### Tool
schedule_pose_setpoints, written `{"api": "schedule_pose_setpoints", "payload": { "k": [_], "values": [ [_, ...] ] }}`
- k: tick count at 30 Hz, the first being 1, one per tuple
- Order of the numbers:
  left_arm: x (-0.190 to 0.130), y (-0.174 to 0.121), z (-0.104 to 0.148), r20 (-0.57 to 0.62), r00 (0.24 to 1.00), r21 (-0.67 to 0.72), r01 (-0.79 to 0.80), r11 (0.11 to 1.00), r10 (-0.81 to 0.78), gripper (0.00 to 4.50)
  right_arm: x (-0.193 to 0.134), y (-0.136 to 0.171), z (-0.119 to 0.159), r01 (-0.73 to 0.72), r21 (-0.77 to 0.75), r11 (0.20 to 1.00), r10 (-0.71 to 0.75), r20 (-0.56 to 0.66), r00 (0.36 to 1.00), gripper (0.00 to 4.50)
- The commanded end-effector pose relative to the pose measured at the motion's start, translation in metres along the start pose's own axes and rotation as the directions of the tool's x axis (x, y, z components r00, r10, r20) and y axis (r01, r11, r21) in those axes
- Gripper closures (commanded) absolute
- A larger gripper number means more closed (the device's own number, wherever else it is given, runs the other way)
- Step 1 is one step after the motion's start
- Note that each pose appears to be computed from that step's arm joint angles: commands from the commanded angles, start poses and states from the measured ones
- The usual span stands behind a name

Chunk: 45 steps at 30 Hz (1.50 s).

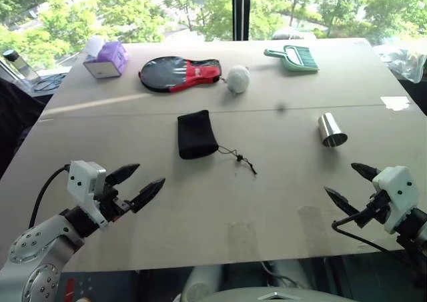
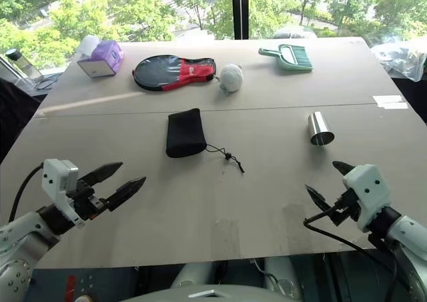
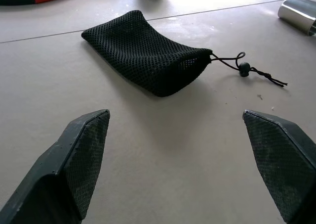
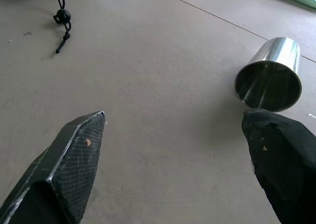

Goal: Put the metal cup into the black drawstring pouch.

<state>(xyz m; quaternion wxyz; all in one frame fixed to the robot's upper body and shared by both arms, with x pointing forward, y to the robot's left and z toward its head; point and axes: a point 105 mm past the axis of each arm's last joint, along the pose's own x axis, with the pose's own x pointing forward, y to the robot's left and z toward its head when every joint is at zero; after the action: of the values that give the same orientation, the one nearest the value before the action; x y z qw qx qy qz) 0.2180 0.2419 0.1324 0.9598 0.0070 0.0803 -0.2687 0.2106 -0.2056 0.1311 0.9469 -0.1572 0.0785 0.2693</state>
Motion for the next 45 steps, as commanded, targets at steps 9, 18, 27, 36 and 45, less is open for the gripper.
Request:
{"api": "schedule_pose_setpoints", "payload": {
  "k": [9,18,27,36,45],
  "values": [
    [0.059,0.007,0.052,-0.021,0.999,0.375,-0.032,0.926,0.043,0.05,0.000,0.046,0.049,-0.274,-0.073,0.959,0.284,0.259,0.923,0.00],
    [0.105,-0.019,0.052,-0.324,0.943,0.658,0.283,0.698,-0.077,0.05,0.009,0.070,0.054,-0.308,-0.112,0.945,0.328,0.313,0.891,0.00],
    [0.136,0.002,0.045,-0.461,0.887,0.737,0.396,0.548,-0.022,0.58,0.009,0.084,0.056,-0.287,-0.127,0.949,0.314,0.336,0.888,0.00],
    [0.171,-0.005,0.038,-0.525,0.838,0.551,0.468,0.691,-0.149,4.42,0.014,0.079,0.051,-0.217,-0.092,0.972,0.235,0.322,0.917,0.00],
    [0.177,-0.025,0.064,-0.552,0.774,0.137,0.452,0.882,-0.311,4.42,0.028,0.030,0.022,0.045,-0.238,0.970,-0.042,0.015,0.999,0.00]
  ]
}}
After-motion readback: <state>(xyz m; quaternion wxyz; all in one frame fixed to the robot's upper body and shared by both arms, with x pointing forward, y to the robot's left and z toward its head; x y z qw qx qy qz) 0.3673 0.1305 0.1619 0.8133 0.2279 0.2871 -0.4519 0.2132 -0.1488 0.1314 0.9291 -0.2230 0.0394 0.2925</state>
